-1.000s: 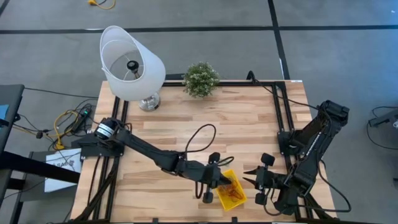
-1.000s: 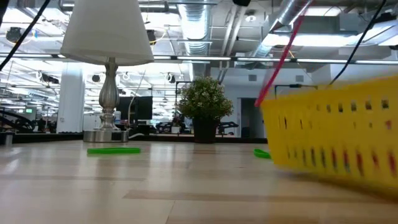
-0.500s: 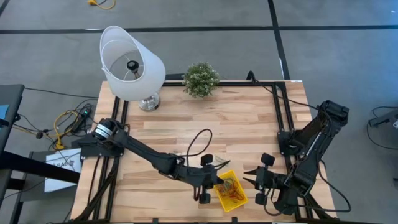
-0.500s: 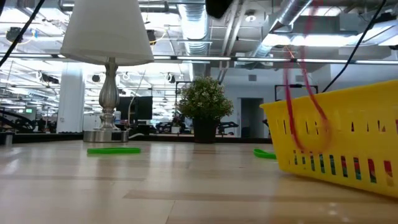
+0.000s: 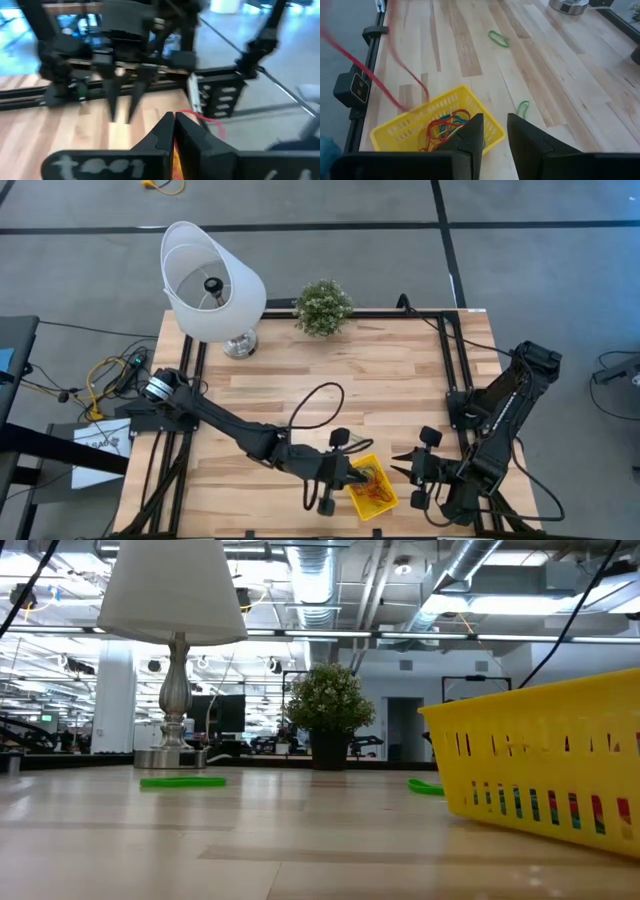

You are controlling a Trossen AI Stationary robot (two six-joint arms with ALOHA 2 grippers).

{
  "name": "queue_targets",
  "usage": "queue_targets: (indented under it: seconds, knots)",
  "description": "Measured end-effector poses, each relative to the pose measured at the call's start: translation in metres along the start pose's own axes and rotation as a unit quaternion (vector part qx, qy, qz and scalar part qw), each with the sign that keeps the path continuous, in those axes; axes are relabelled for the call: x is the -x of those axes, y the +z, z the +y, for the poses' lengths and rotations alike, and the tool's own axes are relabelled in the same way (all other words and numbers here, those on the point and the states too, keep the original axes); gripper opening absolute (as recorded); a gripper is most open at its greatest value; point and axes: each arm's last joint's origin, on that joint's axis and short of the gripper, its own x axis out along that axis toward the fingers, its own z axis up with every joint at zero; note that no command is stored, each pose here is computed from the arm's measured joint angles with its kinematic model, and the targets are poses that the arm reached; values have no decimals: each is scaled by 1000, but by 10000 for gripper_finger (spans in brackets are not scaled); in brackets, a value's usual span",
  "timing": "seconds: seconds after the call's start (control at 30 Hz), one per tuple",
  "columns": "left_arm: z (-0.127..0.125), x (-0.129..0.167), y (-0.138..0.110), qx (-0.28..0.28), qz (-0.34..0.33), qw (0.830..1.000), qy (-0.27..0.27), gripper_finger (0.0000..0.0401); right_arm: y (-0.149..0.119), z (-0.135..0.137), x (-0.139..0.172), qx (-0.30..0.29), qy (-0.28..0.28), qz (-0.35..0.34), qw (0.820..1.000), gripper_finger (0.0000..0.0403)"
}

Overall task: Pick and place items into bin
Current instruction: Put the red rubber band into the bin, then put the left green rubber band into the bin

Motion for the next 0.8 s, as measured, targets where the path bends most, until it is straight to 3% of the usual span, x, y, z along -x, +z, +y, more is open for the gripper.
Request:
queue_targets:
  seconds: [0.17,0.5,0.8]
  knots:
    - [6,-10,-8,12,3,999,32,0,0,0,0,-5,0,0,1000,82]
    - [15,-50,-50,31,27,999,28,32,0,0,0,-6,0,0,1000,82]
    - [20,-49,-53,56,47,996,42,85,0,0,0,-4,0,0,1000,82]
